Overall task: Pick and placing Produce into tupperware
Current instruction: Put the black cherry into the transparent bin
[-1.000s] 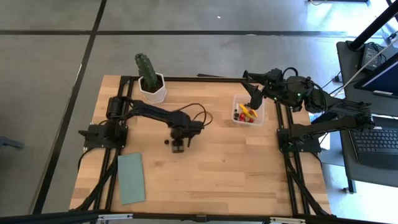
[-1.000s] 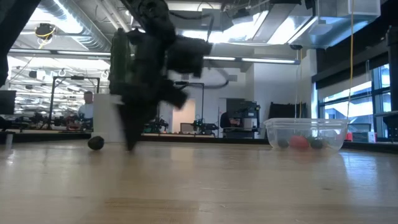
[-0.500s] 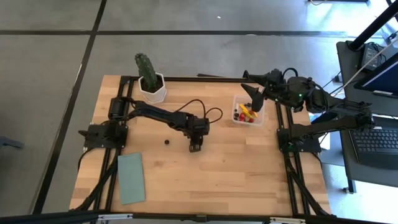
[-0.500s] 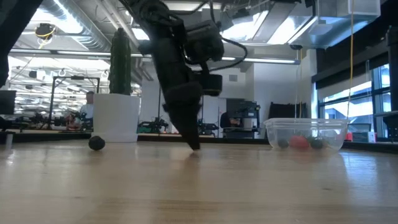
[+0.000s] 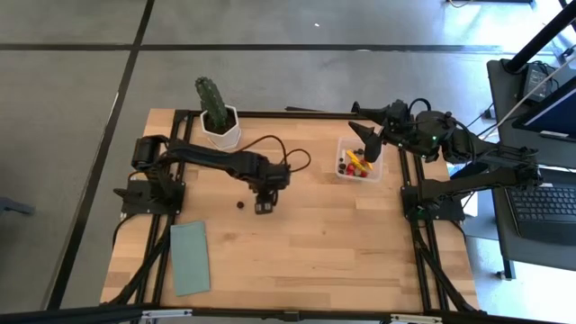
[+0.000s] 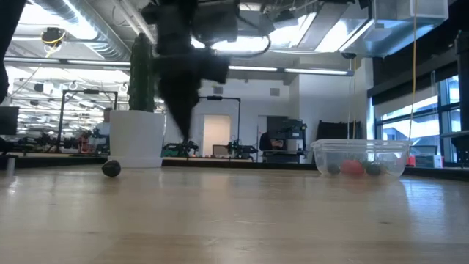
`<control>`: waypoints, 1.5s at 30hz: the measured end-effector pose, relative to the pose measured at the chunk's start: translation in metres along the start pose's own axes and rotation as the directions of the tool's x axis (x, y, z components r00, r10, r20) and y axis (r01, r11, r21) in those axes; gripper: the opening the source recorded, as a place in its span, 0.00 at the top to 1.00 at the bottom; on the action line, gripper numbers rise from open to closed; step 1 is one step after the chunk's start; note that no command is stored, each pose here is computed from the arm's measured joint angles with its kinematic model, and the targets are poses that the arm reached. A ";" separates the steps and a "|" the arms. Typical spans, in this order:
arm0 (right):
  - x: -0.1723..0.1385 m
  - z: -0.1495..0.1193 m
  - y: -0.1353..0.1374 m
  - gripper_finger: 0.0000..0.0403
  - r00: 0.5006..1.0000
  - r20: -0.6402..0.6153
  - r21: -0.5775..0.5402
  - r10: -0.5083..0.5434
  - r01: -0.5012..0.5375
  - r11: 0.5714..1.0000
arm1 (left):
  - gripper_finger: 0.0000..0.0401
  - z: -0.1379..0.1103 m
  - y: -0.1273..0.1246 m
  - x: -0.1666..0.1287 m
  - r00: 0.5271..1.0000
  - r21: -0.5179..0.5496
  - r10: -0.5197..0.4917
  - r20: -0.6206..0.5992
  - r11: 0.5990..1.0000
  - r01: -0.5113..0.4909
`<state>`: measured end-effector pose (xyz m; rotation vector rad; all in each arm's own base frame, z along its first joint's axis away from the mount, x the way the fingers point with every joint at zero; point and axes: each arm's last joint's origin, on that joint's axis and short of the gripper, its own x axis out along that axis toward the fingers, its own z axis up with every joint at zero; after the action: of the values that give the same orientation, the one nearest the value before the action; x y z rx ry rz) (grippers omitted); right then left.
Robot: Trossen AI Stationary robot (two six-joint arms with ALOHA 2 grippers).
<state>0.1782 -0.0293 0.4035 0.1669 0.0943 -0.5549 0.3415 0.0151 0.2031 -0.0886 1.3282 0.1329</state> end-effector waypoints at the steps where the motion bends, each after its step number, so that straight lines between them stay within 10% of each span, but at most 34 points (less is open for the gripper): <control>1: 0.000 0.000 0.000 0.37 1.000 0.001 0.000 0.000 0.000 1.000 | 0.58 -0.005 0.000 0.001 0.999 0.002 0.005 -0.047 1.000 -0.005; 24: 0.000 0.002 0.000 0.37 1.000 0.016 -0.040 0.002 -0.001 0.999 | 0.57 -0.047 -0.012 0.029 0.969 -0.186 0.024 -0.246 0.980 -0.071; 45: 0.000 0.003 0.001 0.37 0.999 0.033 -0.031 0.005 -0.004 1.000 | 0.57 -0.052 -0.028 0.027 0.965 -0.115 0.027 -0.261 0.992 -0.059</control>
<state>0.1788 -0.0295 0.4069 0.1279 0.0703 -0.5515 0.3021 -0.0183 0.1642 -0.1863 1.5840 0.2460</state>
